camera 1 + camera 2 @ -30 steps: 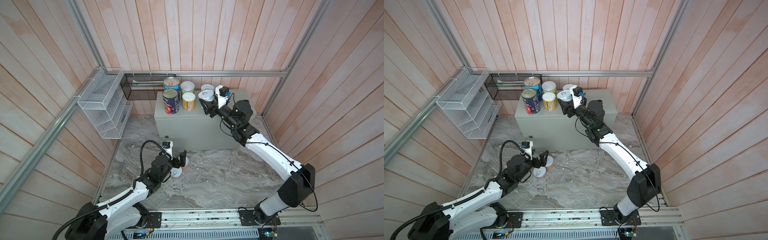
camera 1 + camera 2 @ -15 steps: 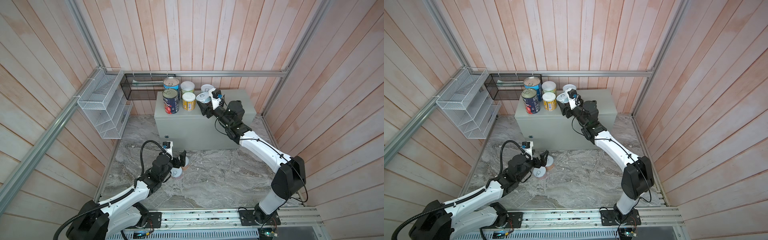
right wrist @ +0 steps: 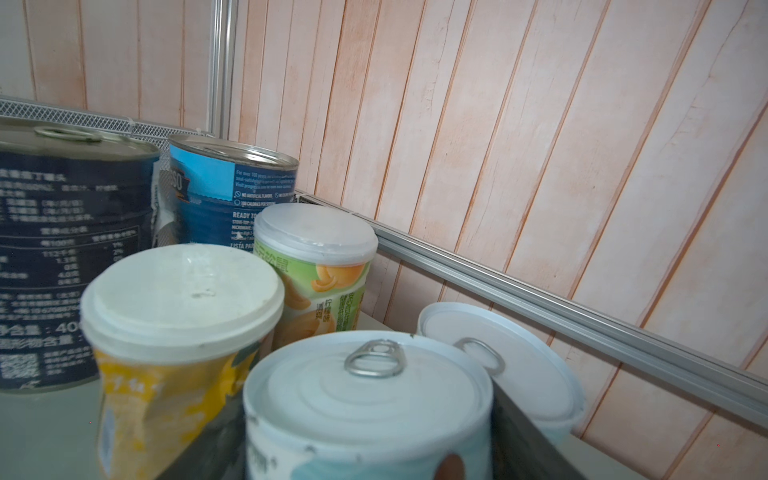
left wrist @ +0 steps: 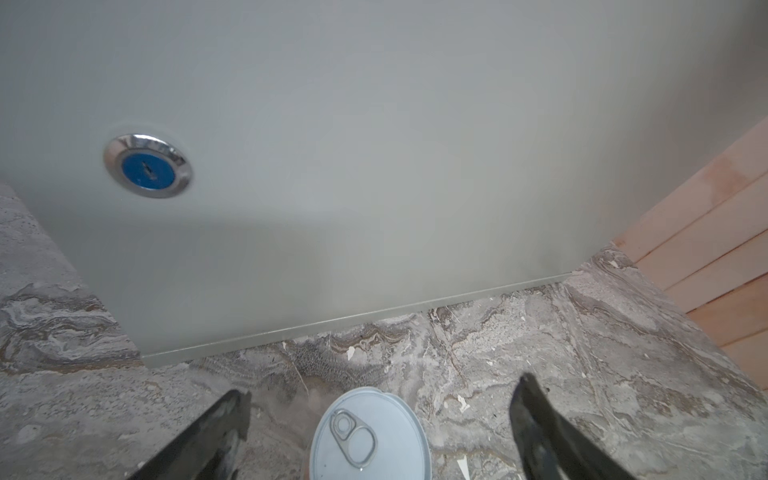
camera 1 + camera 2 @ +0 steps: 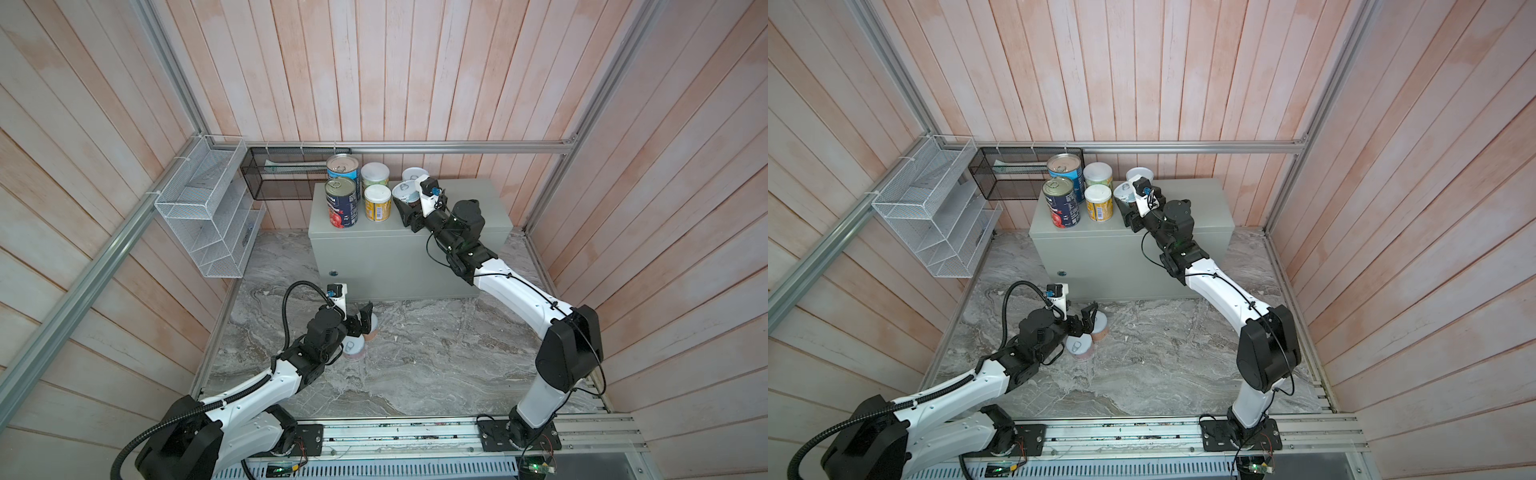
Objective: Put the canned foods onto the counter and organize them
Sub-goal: 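Lower the can beside the other cans and open the right gripper, then withdraw the right gripper while the left gripper lowers onto the orange-labelled floor can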
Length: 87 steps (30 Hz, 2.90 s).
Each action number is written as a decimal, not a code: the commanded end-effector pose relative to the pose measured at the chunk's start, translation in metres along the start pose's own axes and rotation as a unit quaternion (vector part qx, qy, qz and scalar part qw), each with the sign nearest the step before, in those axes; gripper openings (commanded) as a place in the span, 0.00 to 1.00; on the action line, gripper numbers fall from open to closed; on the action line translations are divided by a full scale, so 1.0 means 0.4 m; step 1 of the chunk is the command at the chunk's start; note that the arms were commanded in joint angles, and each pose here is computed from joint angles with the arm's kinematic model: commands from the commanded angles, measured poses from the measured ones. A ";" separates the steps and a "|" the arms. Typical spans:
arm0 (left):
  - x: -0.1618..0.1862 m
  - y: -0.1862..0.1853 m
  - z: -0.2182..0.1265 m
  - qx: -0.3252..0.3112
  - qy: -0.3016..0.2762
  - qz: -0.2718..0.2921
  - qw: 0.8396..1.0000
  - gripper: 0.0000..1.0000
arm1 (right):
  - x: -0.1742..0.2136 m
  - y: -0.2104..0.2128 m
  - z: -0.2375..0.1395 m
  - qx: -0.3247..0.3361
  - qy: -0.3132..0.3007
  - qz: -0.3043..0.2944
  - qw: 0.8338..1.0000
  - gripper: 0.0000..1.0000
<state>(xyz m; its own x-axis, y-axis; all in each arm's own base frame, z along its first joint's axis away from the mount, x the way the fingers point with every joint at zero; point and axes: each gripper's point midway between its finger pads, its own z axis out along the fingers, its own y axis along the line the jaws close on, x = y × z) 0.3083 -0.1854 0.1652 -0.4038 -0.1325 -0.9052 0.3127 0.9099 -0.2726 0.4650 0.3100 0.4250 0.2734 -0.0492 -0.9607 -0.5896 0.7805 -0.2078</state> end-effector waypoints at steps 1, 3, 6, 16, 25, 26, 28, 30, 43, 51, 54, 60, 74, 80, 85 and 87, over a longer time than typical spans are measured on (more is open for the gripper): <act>-0.016 0.009 0.004 -0.013 -0.006 -0.003 1.000 1.00 | 0.005 -0.026 0.017 0.012 -0.005 0.010 1.000 0.54; -0.017 0.008 0.004 -0.013 -0.006 -0.003 1.000 1.00 | 0.011 -0.025 0.019 0.011 -0.005 0.015 1.000 0.57; -0.019 0.008 0.003 -0.013 -0.007 -0.002 1.000 1.00 | 0.017 -0.027 0.022 0.012 -0.004 0.021 1.000 0.68; -0.013 0.007 0.009 -0.015 0.003 -0.001 1.000 1.00 | -0.045 -0.030 -0.003 0.009 -0.024 0.040 0.999 0.98; -0.002 0.002 0.019 -0.012 0.018 -0.001 1.000 1.00 | -0.156 -0.030 -0.103 0.009 -0.060 0.054 0.997 0.98; -0.002 0.001 0.021 -0.012 0.020 0.000 1.000 1.00 | -0.163 -0.033 -0.119 0.014 -0.060 0.059 0.996 0.98; -0.002 0.000 0.025 -0.014 0.027 0.002 1.000 1.00 | -0.176 -0.040 -0.153 0.023 -0.059 0.069 0.996 0.98; 0.001 -0.005 0.029 -0.011 0.035 0.004 0.999 1.00 | -0.180 -0.042 -0.189 0.031 -0.056 0.076 0.995 0.98; 0.020 -0.049 0.042 0.029 0.079 0.017 0.996 1.00 | -0.006 0.052 -0.526 0.018 0.014 0.212 0.977 0.98; 0.023 -0.062 0.050 0.035 0.101 0.013 0.994 1.00 | 0.171 0.100 -0.640 0.028 0.070 0.284 0.956 0.97; 0.027 -0.053 0.056 0.023 0.109 0.016 0.994 1.00 | 0.205 0.116 -0.664 0.022 0.065 0.298 0.952 0.97; 0.063 -0.023 0.089 -0.008 0.127 0.038 0.991 1.00 | 0.283 0.150 -0.674 0.003 0.089 0.300 0.950 0.97; 0.190 -0.007 0.158 -0.020 0.214 0.049 0.975 1.00 | 0.385 0.163 -0.682 0.029 0.141 0.324 0.935 0.96; 0.223 0.010 0.157 -0.038 0.234 0.074 0.969 1.00 | 0.412 0.147 -0.685 0.056 0.157 0.320 0.933 0.95; 0.225 -0.027 0.162 -0.020 0.237 0.094 0.967 0.94 | 0.422 0.134 -0.684 0.072 0.168 0.310 0.933 0.95; 0.235 -0.038 0.164 -0.020 0.241 0.110 0.964 0.91 | 0.425 0.129 -0.683 0.078 0.176 0.302 0.934 0.95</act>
<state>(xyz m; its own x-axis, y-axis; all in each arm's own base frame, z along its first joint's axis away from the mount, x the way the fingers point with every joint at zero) 0.3195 -0.2276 0.0594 -0.7099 0.2103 -0.6722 0.3728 0.9219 -0.1052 0.2689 0.1743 0.1959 -0.3656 0.2612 -0.8934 -0.4524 0.7890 0.4158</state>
